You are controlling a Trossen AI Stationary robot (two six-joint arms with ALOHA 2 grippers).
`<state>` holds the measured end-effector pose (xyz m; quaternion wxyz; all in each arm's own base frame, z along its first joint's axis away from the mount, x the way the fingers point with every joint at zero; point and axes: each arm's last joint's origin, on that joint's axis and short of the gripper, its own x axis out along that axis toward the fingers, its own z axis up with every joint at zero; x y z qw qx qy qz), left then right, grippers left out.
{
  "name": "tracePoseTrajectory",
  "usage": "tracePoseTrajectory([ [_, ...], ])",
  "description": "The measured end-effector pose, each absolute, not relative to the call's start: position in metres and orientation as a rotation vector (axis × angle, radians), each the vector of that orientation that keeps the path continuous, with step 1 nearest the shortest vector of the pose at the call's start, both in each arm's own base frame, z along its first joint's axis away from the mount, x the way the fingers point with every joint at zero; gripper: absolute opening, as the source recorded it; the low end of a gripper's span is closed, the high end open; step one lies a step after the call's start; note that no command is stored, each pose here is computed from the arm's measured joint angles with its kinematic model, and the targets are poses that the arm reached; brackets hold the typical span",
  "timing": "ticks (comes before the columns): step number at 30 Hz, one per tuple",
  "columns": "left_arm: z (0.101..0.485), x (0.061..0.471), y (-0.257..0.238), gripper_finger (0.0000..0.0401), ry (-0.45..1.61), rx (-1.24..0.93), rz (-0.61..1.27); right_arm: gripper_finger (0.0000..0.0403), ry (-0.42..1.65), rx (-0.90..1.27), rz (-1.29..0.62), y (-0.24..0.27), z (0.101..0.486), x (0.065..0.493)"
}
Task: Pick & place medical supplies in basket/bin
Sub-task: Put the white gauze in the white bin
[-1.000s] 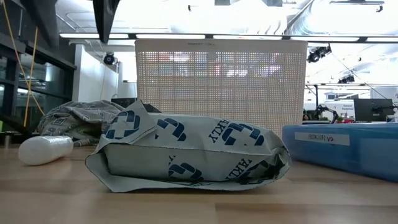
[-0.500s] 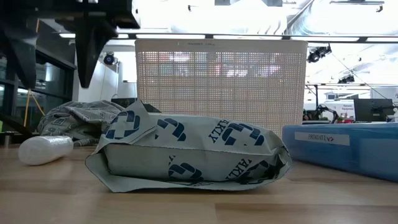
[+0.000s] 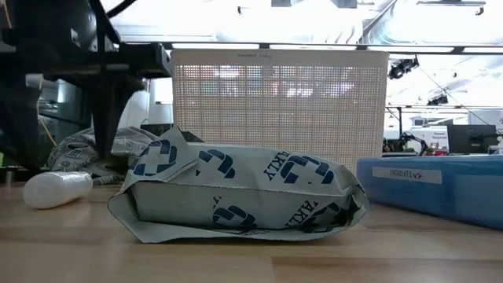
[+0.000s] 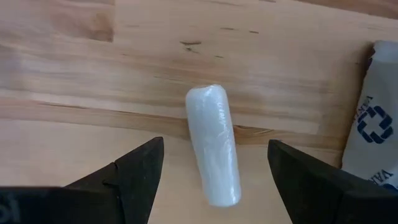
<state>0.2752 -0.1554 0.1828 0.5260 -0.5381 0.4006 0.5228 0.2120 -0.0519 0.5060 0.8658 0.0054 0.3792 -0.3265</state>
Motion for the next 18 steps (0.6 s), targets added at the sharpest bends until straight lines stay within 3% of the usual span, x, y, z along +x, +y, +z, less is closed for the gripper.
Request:
tracePoseTrajectory([
  [18,0.162,0.271,-0.151,0.0319,0.968,-1.300,1.297,0.0277,0.793,0.012,-0.685,-0.052,0.506,0.212],
])
